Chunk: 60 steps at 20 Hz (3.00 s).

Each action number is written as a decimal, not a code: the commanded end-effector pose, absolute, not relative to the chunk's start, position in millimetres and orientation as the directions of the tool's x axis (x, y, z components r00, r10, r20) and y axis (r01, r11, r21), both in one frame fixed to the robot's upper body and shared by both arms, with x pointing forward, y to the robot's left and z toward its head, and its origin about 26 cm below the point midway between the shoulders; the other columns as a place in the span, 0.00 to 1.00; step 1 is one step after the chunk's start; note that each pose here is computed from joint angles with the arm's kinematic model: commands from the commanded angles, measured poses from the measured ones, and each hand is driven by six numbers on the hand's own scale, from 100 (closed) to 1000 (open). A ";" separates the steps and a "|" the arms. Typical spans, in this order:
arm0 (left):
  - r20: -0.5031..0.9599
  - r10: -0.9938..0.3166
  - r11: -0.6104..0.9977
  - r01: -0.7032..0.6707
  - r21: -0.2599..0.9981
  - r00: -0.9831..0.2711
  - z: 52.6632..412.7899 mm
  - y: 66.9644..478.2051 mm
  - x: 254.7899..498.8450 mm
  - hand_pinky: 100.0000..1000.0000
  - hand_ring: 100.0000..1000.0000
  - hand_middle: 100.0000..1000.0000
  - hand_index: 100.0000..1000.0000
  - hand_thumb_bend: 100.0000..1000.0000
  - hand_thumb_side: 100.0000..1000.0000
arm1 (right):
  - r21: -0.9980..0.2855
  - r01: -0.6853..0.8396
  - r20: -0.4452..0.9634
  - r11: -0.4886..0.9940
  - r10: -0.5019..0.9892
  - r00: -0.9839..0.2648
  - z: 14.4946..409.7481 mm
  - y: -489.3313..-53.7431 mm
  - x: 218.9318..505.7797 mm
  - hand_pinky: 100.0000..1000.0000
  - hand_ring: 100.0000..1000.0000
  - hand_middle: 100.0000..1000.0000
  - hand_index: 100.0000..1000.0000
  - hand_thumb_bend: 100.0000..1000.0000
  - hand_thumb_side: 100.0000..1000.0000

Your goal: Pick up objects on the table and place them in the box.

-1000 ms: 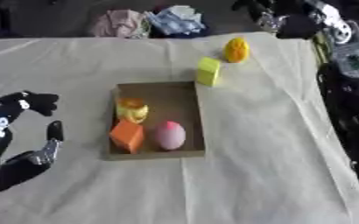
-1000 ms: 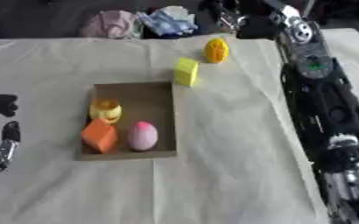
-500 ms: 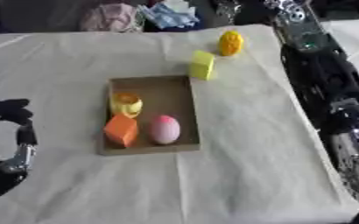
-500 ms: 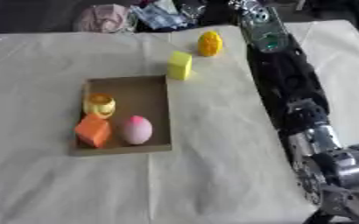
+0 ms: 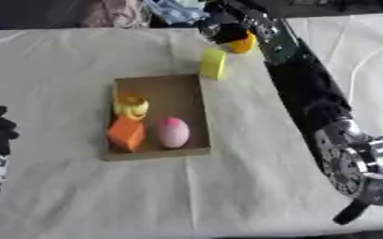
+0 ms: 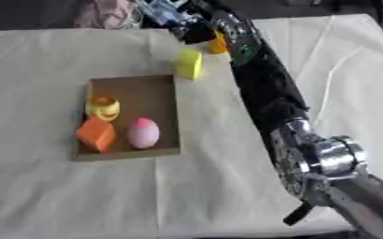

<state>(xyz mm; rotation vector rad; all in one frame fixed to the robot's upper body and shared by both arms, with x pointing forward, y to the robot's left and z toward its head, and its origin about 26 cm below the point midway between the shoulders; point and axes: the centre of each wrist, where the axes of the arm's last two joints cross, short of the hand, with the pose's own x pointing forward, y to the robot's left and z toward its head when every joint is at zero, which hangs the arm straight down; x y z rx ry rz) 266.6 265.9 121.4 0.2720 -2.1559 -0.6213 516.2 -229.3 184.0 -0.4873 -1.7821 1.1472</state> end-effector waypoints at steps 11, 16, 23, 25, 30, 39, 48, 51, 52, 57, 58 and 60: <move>0.706 -0.397 0.860 0.032 0.510 -0.586 121.0 262.4 263.9 0.63 0.50 0.51 0.77 0.00 0.54 | -0.934 -0.094 0.348 0.345 0.814 -0.465 193.0 -245.8 521.4 0.94 0.92 0.94 0.99 0.00 0.19; 0.708 -0.401 0.858 0.032 0.513 -0.581 120.5 261.7 263.8 0.63 0.50 0.51 0.77 0.00 0.55 | -0.949 -0.073 0.305 0.305 0.841 -0.446 193.4 -248.8 521.6 0.97 0.96 0.96 0.99 0.00 0.20; 0.709 -0.408 0.854 0.033 0.519 -0.575 120.4 261.0 263.8 0.63 0.50 0.51 0.78 0.00 0.55 | -0.970 -0.071 0.240 0.231 0.882 -0.406 188.7 -254.8 521.9 0.96 0.96 0.96 1.00 0.00 0.24; 0.709 -0.408 0.854 0.035 0.519 -0.575 120.6 260.7 264.0 0.63 0.50 0.51 0.78 0.00 0.56 | -0.973 -0.093 0.232 0.212 0.889 -0.396 184.3 -256.3 521.8 0.96 0.96 0.96 1.00 0.00 0.32; 0.709 -0.410 0.852 0.037 0.522 -0.574 120.8 260.5 264.2 0.63 0.50 0.51 0.78 0.00 0.56 | -0.971 -0.159 0.225 0.176 0.896 -0.382 174.1 -259.1 521.4 0.96 0.95 0.95 1.00 0.00 0.50; 0.713 -0.408 0.851 0.047 0.524 -0.571 120.7 259.7 264.3 0.63 0.50 0.51 0.79 0.00 0.57 | -0.943 -0.300 0.252 0.143 0.895 -0.367 161.5 -261.9 520.5 0.94 0.93 0.93 0.99 0.00 0.78; 0.716 -0.406 0.850 0.053 0.524 -0.568 119.6 258.7 263.8 0.64 0.50 0.51 0.79 0.00 0.57 | -0.939 -0.326 0.233 0.114 0.904 -0.357 159.6 -263.1 520.4 0.93 0.92 0.92 0.99 0.00 0.76; 0.717 -0.405 0.851 0.053 0.523 -0.568 119.7 258.7 263.9 0.64 0.50 0.51 0.78 0.00 0.57 | -0.937 -0.335 0.227 0.103 0.906 -0.358 158.3 -263.5 520.3 0.90 0.88 0.90 0.99 0.00 0.49; 0.717 -0.405 0.851 0.053 0.522 -0.567 119.7 258.6 263.9 0.64 0.50 0.51 0.78 0.00 0.57 | -0.936 -0.336 0.227 0.101 0.905 -0.359 158.1 -263.6 520.2 0.90 0.87 0.90 0.99 0.00 0.46; 0.718 -0.403 0.852 0.053 0.520 -0.568 119.9 258.6 264.1 0.64 0.50 0.51 0.78 0.00 0.57 | -0.949 -0.286 0.242 0.135 0.891 -0.384 161.9 -262.1 520.6 0.84 0.78 0.86 0.98 0.00 0.14; 0.718 -0.403 0.853 0.052 0.520 -0.568 120.0 258.6 264.1 0.64 0.50 0.51 0.78 0.00 0.57 | -0.950 -0.279 0.244 0.139 0.888 -0.389 162.3 -261.6 520.7 0.83 0.78 0.86 0.98 0.00 0.14; 0.718 -0.403 0.853 0.052 0.519 -0.567 120.1 258.6 264.2 0.64 0.50 0.51 0.78 0.00 0.57 | -0.952 -0.271 0.247 0.145 0.884 -0.398 162.7 -260.8 520.7 0.81 0.76 0.86 0.98 0.00 0.13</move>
